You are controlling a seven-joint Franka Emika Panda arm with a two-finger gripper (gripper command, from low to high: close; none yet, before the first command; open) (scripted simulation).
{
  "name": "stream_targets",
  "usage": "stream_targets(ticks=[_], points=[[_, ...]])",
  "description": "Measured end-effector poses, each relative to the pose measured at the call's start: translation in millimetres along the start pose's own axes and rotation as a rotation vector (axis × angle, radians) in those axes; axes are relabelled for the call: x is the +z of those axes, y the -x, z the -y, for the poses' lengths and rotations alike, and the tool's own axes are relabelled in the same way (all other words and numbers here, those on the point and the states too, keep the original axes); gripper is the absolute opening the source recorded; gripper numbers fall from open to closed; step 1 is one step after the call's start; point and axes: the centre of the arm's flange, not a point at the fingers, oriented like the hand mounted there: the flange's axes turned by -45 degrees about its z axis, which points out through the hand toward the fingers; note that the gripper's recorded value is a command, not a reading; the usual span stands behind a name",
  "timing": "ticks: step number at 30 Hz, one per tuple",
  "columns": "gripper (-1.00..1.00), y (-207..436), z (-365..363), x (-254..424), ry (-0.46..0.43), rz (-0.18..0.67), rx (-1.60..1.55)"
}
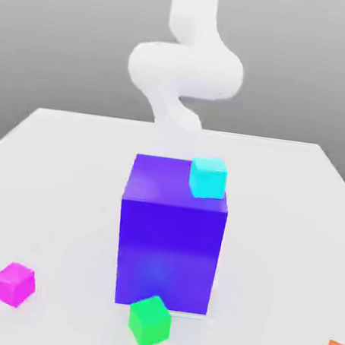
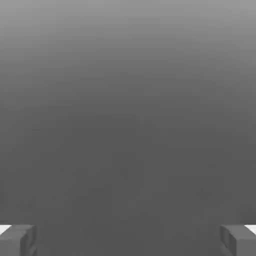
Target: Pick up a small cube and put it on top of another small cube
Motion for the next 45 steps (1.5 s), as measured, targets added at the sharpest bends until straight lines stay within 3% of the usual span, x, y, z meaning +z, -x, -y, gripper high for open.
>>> stream_targets(ticks=[11, 25, 30, 31, 38, 45], points=[[0.00, 69, -106, 207, 0.028, 0.308, 0.136], [0.00, 287, -232, 358, 0.146, 0.688, 0.317], [0.00, 336, -240, 400, 0.157, 0.713, 0.324], [-1.00, 343, -240, 407, 0.157, 0.714, 0.326], [-1.00, 344, -240, 408, 0.157, 0.715, 0.326], [-1.00, 285, -229, 354, 0.117, 0.708, 0.213]])
